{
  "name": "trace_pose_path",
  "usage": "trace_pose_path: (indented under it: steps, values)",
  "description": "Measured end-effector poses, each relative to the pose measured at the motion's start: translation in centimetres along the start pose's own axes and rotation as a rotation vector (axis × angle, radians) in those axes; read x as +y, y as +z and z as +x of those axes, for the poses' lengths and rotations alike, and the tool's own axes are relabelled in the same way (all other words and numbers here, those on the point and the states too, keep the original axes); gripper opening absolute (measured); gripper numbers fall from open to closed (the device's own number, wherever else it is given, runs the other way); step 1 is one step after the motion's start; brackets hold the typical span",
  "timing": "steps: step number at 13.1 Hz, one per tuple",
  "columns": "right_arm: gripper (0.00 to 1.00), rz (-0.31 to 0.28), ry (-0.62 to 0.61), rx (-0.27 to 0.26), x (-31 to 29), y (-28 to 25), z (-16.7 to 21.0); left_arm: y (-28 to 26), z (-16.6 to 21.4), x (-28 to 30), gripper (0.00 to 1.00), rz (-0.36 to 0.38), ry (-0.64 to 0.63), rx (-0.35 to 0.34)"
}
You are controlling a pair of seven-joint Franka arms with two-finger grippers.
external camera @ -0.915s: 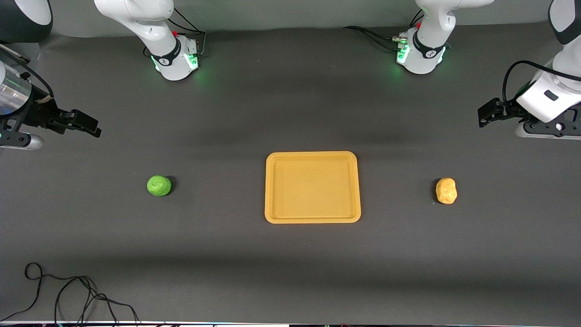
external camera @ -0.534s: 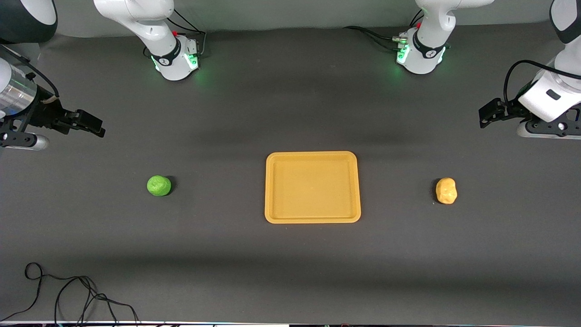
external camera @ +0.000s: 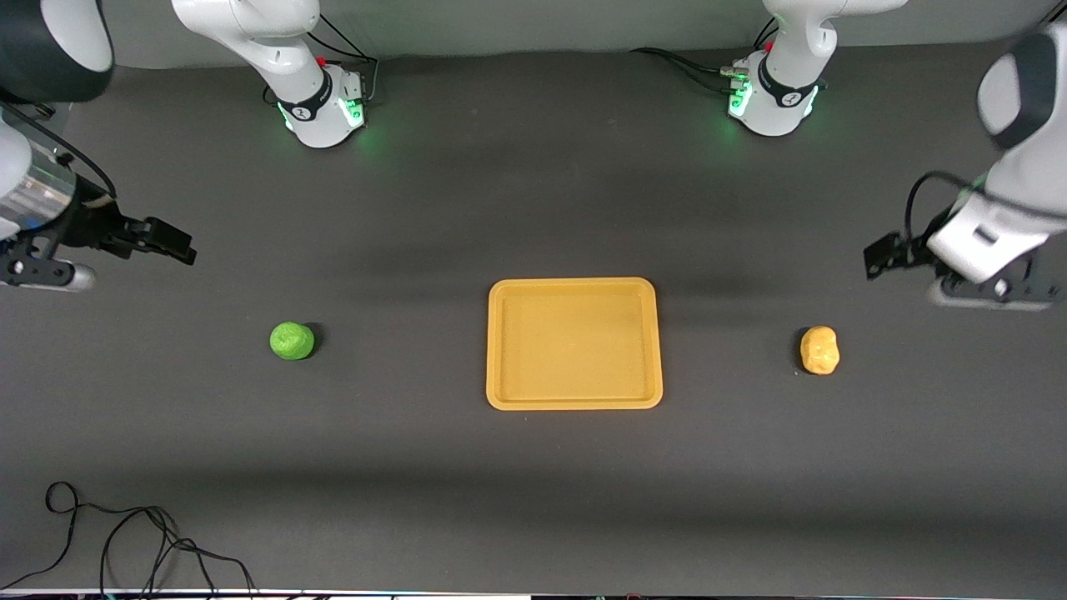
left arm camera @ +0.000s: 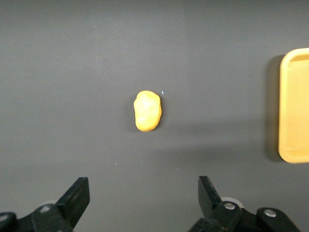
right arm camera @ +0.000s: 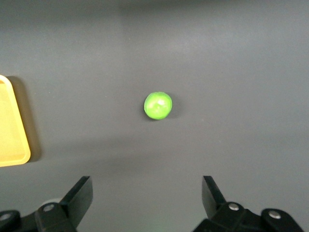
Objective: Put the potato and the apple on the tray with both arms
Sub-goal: 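Lower the right gripper onto the green apple while the left gripper grasps the potato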
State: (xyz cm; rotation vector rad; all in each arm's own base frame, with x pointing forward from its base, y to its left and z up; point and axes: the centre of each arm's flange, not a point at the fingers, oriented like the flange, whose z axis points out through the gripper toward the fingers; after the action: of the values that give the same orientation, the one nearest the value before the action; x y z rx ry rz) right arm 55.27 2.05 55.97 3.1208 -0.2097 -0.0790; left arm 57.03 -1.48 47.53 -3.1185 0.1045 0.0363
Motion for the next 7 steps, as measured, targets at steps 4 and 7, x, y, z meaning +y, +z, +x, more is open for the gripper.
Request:
trace_pose_path:
  steps: [4,7]
  values:
    - [1.0,-0.006,-0.006,0.006,-0.4,6.1,1.8,10.8,3.9,-1.4,1.0,-0.01,-0.019,-0.031]
    - [1.0,-0.005,0.007,-0.001,0.4,11.3,1.9,19.0,5.0,-1.3,1.0,-0.015,-0.012,-0.087]
